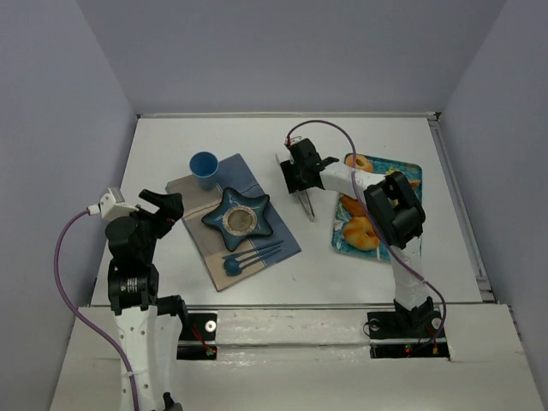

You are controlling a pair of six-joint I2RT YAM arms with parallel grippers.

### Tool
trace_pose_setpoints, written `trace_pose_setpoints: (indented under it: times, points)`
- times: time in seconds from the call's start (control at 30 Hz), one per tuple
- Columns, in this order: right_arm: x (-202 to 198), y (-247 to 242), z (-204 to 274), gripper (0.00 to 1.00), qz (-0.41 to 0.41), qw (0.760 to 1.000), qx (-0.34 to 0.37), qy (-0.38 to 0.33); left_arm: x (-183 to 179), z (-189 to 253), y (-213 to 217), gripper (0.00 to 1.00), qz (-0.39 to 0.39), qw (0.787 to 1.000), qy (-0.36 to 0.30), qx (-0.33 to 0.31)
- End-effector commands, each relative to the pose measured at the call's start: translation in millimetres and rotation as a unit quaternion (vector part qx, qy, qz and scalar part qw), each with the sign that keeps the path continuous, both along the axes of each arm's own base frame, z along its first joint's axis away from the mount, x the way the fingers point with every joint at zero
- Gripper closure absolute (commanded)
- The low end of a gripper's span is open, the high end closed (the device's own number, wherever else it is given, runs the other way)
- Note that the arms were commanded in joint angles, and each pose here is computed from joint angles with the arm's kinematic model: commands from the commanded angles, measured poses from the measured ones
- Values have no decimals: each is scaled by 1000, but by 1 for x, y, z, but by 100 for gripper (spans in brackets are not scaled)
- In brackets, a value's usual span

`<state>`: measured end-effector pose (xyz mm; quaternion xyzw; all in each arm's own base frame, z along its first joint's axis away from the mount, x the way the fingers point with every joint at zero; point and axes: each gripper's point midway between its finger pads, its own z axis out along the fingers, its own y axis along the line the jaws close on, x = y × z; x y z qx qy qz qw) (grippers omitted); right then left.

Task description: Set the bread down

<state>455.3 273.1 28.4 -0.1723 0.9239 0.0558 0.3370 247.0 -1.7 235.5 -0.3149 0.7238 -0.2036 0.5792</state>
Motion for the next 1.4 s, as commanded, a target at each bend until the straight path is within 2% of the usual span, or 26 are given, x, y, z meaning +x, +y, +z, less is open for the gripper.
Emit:
trace_pose_setpoints:
  times: [0.0, 0.07, 0.1, 0.13, 0.17, 0.2, 0.27, 0.3, 0.37, 0.4, 0.43, 0.53, 0.57, 0.6, 0.73, 0.83, 1.13, 1.23, 1.37]
  points:
    - [-19, -20, -13, 50, -11, 999, -31, 28, 1, 9, -1, 1, -7, 1000, -21, 12]
    - [-18, -20, 13, 52, -13, 1000, -18, 4, 1, 10, 0, 1, -5, 1000, -21, 12]
    - [-16, -20, 49, 53, -20, 999, 4, -27, 1, 9, 0, 1, -5, 1000, -20, 12]
    - [-21, -23, 60, 55, -22, 999, 12, -38, 1, 10, -1, 1, -6, 1000, -21, 12]
    - [-25, -24, 100, 55, -25, 996, 43, -71, 1, 10, -1, 1, -5, 1000, -21, 12]
    - [-29, -26, 92, 55, -29, 997, 43, -64, 1, 10, 0, 1, -5, 1000, -21, 12]
    - [-50, -35, 130, 56, -39, 992, 83, -92, 0, 11, 0, 1, -4, 1000, -23, 12]
    - [-62, -42, 166, 56, -44, 985, 114, -122, 0, 10, 0, 1, -4, 1000, -23, 12]
    - [-89, -56, 164, 56, -51, 984, 128, -116, -1, 12, -1, 1, -7, 1000, -26, 13]
    - [-106, -63, 190, 55, -56, 976, 161, -134, -1, 12, -2, 1, -8, 1000, -28, 12]
    - [-114, -65, 172, 55, -58, 980, 157, -111, -1, 13, -2, 1, -8, 999, -29, 13]
    - [-157, -85, 180, 52, -77, 972, 196, -103, -1, 14, -2, 1, -9, 999, -32, 14]
    - [-167, -93, 194, 51, -86, 966, 214, -119, -2, 15, -4, 1, -14, 999, -33, 14]
    - [-177, -102, 183, 50, -101, 968, 206, -103, -1, 15, -4, 1, -15, 999, -33, 14]
    - [-196, -144, 190, 48, -176, 967, 152, -99, -2, 13, -6, 1, -18, 999, -33, 13]
    - [-200, -157, 187, 46, -201, 966, 131, -96, -2, 14, -5, 1, -16, 999, -35, 13]
    - [-196, -155, 173, 40, -175, 980, 84, -53, 4, 16, -1, 1, -7, 999, -32, 12]
    - [-186, -161, 175, 35, -174, 981, 67, -46, 8, 15, 3, 1, 4, 999, -33, 7]
    - [-167, -179, 164, 35, -184, 981, 55, -15, 17, 11, 4, 1, 6, 999, -32, 0]
